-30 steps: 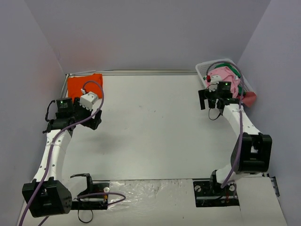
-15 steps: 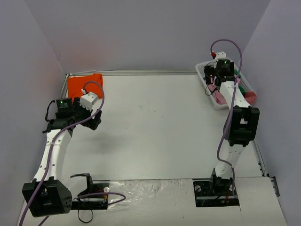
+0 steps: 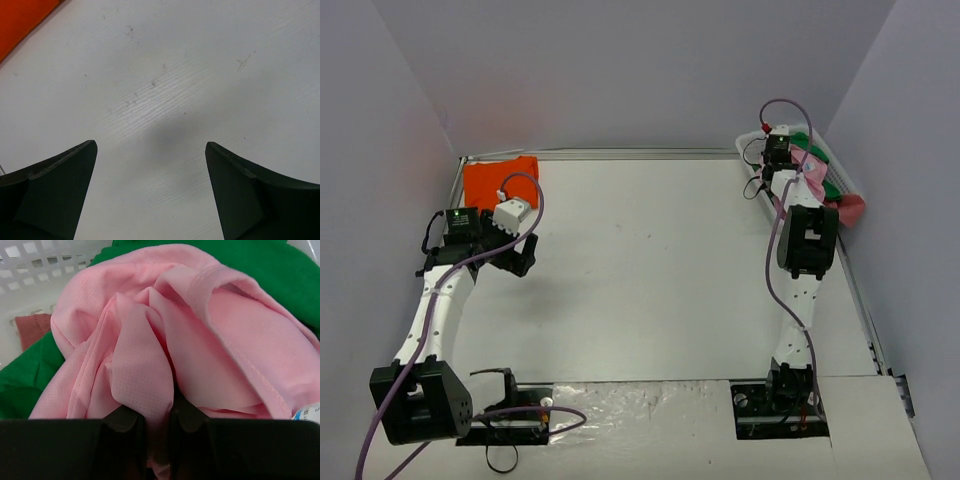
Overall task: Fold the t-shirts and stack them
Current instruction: Grab crumpled tshirt from bin with the right arm, then move the tshirt to the center of the board
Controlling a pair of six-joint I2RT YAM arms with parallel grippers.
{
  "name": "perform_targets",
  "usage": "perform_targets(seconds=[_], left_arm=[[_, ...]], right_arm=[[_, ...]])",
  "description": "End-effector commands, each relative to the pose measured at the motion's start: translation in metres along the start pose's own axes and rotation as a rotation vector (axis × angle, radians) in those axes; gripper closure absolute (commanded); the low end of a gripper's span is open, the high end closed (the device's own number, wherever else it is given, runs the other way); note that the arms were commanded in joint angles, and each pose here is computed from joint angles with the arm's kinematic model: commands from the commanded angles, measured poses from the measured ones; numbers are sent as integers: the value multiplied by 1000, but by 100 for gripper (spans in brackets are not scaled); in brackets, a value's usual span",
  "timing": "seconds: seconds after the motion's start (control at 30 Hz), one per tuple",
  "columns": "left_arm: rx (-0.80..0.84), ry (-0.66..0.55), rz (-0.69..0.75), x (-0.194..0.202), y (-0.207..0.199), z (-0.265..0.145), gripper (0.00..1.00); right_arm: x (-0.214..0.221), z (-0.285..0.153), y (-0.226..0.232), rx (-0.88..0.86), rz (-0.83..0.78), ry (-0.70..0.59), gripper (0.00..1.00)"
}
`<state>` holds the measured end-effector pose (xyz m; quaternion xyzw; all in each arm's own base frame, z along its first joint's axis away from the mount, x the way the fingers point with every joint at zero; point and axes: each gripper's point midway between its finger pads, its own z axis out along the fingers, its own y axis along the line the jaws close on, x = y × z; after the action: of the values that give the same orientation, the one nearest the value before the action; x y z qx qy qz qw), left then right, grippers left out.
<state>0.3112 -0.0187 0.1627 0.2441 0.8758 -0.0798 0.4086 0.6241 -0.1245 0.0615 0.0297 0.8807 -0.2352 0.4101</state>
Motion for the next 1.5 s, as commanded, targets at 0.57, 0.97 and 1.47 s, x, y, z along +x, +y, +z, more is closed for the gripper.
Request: perform_targets(seconds=[0.57,0.97,1.47], left_arm=[[7,-66,30,-19,-4,-12,10],[45,-74,32,-24,-13,-13,10],[279,-12,28,-29,-53,8,6]], right_arm=[[-97,-328,30,-567,-130,-407,100],[-13,-371,47,-792,-291,-326,0],[89,-341,94,-965,-341,-9,2]])
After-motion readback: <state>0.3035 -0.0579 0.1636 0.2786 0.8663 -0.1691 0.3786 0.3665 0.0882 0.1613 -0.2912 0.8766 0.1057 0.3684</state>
